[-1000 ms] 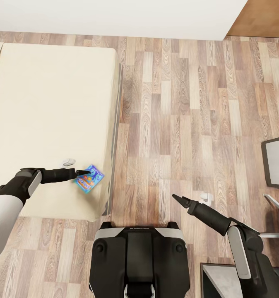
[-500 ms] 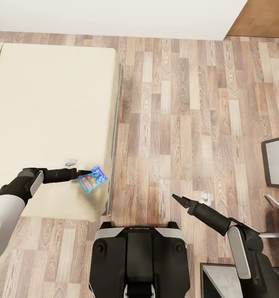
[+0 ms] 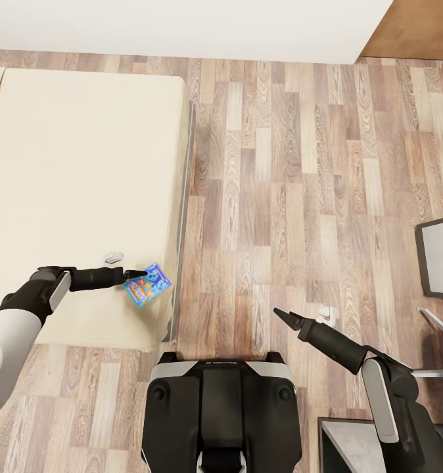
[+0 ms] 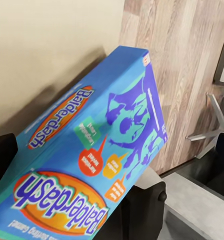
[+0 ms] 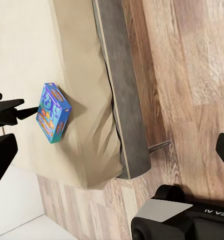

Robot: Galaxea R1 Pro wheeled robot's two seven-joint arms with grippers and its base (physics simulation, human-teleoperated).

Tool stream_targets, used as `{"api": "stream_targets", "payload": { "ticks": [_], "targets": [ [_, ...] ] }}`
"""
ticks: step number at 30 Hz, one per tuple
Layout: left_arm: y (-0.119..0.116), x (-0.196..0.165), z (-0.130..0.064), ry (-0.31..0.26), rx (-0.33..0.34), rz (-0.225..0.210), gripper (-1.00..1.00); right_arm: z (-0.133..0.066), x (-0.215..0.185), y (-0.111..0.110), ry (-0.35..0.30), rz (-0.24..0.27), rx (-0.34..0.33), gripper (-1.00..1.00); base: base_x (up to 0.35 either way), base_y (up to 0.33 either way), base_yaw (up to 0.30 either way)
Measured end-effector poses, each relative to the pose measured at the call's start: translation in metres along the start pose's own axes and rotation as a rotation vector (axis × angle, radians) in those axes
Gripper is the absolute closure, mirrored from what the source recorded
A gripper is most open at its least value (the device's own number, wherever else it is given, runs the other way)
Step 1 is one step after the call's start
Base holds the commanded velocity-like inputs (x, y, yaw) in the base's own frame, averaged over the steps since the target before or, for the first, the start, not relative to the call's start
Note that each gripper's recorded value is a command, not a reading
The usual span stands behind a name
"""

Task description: Put all the toys in the child's room - the three board games (two on the bed and one on the table), the two jigsaw puzzles on the table, and the tennis ball on the table - inside the toy box on the table in the child's room.

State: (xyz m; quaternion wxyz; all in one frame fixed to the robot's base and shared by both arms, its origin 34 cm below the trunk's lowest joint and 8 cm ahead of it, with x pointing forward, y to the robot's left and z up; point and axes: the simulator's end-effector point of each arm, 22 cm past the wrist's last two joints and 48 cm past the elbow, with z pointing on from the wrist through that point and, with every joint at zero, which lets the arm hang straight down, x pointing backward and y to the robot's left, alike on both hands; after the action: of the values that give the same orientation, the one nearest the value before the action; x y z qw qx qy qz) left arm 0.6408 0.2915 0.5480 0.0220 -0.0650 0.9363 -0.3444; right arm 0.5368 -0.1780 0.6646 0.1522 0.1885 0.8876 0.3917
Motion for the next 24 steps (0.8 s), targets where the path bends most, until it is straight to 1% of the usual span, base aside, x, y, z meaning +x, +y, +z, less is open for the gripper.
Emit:
{"api": "stream_targets", "payload": {
  "ticks": [24],
  "targets": [
    [-0.0001, -0.0010, -0.0008, -0.004, 0.002, -0.001, -1.00, -0.0002, 0.0000, -0.0003, 0.000, 0.000, 0.001, -1.00, 0.000, 0.000, 0.000]
  ]
}}
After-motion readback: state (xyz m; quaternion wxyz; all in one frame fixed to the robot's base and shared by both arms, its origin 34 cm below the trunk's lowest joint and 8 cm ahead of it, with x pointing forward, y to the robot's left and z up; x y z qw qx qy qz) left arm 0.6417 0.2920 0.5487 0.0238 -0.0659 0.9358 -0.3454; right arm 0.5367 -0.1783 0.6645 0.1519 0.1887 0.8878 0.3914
